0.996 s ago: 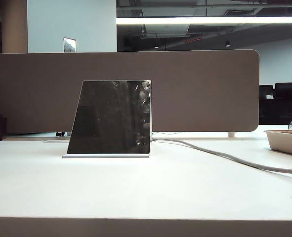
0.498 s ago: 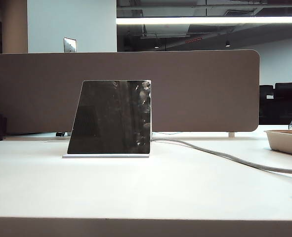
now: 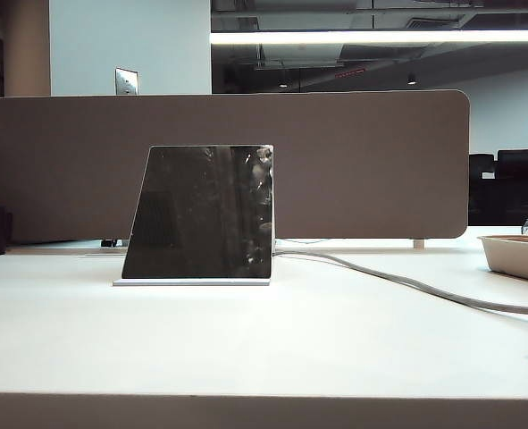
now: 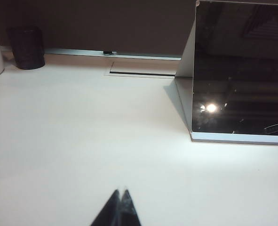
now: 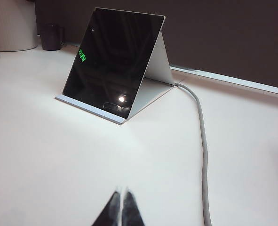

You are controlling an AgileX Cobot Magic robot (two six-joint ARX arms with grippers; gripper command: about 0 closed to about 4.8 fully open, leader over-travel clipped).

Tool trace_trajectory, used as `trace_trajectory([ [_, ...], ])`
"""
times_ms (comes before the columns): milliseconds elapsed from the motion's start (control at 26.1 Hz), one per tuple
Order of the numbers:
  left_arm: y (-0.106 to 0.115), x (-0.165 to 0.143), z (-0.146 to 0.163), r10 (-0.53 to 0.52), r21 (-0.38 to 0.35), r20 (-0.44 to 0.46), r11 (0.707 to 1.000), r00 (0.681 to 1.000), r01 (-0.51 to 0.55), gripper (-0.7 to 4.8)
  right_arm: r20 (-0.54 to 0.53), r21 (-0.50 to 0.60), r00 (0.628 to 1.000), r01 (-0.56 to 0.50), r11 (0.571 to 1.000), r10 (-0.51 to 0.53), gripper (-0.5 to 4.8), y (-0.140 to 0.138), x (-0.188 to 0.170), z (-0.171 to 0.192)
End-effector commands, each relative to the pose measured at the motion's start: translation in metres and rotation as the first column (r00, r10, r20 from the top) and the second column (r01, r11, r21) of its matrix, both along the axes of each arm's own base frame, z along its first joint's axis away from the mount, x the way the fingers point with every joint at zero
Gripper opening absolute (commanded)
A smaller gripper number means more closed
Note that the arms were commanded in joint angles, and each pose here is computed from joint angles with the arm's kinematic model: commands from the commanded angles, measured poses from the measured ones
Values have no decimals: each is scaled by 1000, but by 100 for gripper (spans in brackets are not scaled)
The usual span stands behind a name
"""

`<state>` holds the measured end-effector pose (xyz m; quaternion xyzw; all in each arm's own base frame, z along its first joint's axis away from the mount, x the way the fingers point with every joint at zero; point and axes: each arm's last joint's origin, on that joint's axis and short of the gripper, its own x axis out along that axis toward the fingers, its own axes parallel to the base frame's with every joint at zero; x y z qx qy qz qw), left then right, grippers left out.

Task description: Push the base of the mirror on the table to move it forward for a short distance.

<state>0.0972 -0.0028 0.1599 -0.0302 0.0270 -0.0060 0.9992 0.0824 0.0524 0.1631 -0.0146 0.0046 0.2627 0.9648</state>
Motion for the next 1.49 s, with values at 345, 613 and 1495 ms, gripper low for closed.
trace_trajectory([
  [345, 0, 0, 5, -9, 53, 46, 999, 999, 7, -2, 13, 6, 1000, 0, 1000, 0, 22, 0, 0, 2],
  [613, 0, 0, 5, -9, 53, 46, 999, 999, 6, -2, 13, 6, 1000, 0, 1000, 0, 22, 0, 0, 2],
  [1495, 0, 0, 5, -10, 53, 45, 999, 999, 7, -2, 14, 6, 1000, 0, 1000, 0, 22, 0, 0, 2],
])
